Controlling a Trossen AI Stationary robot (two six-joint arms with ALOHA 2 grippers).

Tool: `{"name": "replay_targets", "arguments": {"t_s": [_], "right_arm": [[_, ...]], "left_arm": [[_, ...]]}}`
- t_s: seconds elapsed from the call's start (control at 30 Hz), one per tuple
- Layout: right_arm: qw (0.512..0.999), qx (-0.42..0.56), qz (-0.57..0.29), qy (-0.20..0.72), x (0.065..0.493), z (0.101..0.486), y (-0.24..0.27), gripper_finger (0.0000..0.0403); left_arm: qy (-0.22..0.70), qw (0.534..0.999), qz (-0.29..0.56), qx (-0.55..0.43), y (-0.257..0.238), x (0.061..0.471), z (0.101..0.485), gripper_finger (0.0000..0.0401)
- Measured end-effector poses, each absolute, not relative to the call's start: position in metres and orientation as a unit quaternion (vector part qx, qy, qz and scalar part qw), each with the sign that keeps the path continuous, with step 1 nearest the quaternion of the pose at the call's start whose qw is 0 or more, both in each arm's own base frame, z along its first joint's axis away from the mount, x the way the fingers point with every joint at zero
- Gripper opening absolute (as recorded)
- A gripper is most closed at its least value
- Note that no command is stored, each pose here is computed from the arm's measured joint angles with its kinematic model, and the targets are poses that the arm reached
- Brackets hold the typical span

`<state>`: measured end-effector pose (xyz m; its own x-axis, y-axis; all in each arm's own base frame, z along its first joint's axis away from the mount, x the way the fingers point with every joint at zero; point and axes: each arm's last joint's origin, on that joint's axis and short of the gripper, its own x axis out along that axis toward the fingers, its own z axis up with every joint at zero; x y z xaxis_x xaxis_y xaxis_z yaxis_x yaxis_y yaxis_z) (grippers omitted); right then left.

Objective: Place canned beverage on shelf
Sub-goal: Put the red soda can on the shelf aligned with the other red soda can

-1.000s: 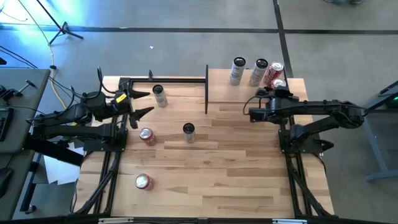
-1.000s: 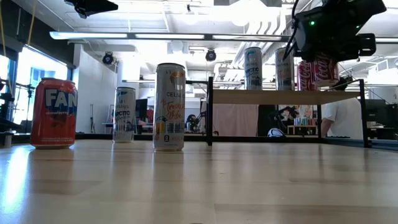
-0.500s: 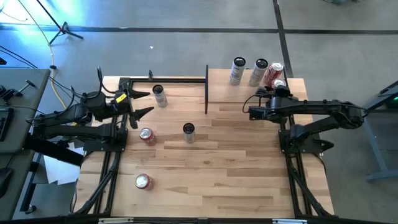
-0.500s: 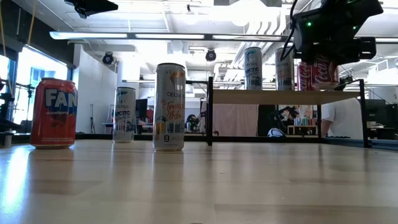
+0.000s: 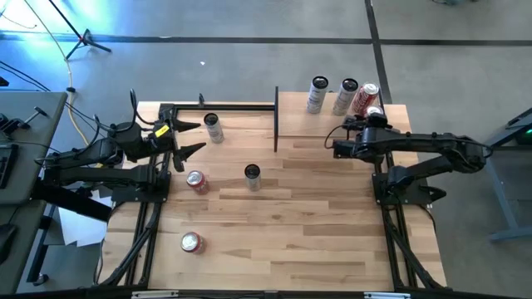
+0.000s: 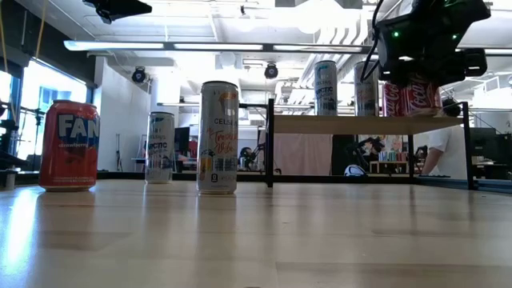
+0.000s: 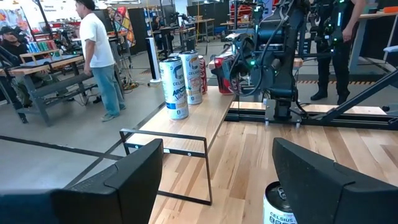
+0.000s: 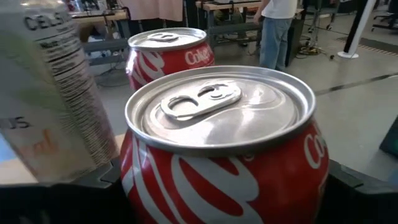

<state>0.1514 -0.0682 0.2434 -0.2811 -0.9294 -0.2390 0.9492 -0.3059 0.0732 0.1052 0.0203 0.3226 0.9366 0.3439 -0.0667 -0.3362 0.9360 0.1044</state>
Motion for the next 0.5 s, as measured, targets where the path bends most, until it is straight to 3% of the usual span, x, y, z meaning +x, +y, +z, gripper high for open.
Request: {"name": "replay_targets", "arguments": {"t_s": [0.5], "right_arm": [[0.562,0.119,-0.818,0.042,0.150,0.243,-0.082,0.0292]], "left_arm": [[0.042,0.983,0.173,0.046,0.020,0.105,0.323,0.0280]]}}
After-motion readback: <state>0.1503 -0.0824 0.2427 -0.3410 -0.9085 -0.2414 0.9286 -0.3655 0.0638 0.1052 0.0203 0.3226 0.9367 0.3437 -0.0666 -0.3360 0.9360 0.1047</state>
